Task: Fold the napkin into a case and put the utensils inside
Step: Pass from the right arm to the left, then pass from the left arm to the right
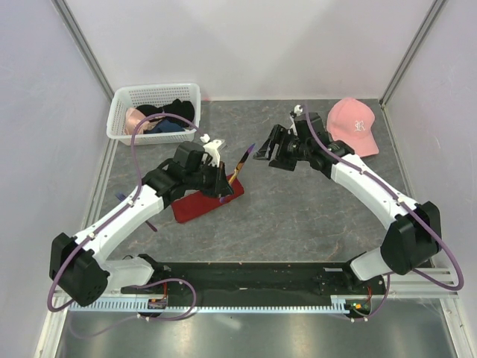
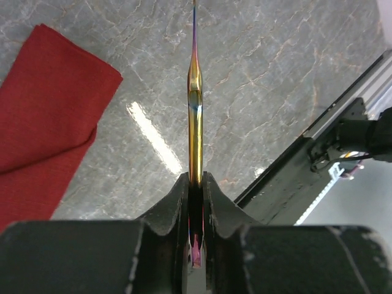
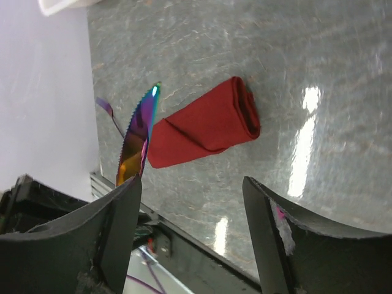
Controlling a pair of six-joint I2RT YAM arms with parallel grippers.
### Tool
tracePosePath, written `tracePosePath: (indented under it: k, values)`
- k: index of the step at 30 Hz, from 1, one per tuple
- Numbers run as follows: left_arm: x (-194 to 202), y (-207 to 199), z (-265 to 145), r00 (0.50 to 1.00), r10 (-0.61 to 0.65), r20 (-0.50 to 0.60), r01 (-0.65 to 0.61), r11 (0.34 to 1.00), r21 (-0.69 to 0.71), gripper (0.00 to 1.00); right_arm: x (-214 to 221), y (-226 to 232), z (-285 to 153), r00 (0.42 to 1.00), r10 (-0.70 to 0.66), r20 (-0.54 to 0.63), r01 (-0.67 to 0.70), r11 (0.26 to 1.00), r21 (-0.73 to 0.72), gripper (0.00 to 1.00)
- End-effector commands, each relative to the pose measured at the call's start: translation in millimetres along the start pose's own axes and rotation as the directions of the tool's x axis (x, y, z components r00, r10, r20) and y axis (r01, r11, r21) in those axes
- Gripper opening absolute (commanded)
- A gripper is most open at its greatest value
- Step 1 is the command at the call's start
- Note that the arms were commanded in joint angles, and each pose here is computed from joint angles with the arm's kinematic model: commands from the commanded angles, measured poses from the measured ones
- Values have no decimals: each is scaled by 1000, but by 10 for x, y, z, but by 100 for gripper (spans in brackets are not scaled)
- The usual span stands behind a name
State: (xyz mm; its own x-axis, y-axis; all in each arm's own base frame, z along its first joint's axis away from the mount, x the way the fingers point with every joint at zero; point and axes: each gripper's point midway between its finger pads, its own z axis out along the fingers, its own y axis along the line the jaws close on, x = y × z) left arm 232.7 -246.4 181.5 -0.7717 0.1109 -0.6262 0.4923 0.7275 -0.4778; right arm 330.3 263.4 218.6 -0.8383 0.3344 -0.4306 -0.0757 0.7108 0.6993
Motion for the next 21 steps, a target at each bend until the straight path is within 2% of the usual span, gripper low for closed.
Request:
tracePosePath:
  k: [1,3,7,16,19,21]
  values:
    - [-164,-27,7,992,124,21,-124,992,13,2,-22,88,-18,983,169,69,-174,982,71,73]
    - [-135,-61,13,991,133,11,-133,990,37,2,-9,179,24,981,181,65,-185,981,66,73]
    - [-73,-60,12,990,144,-6,-143,988,52,2,-80,328,20,967,221,128,-232,970,74,73]
    - [1,-140,-26,987,158,-12,-155,982,107,2,74,298,222,944,306,120,-320,940,118,66]
    - [11,-153,-49,985,171,-8,-169,979,115,2,73,314,264,941,313,128,-328,937,123,62]
    - [12,-158,-63,984,177,-5,-175,978,117,2,100,335,276,941,316,122,-331,936,122,54]
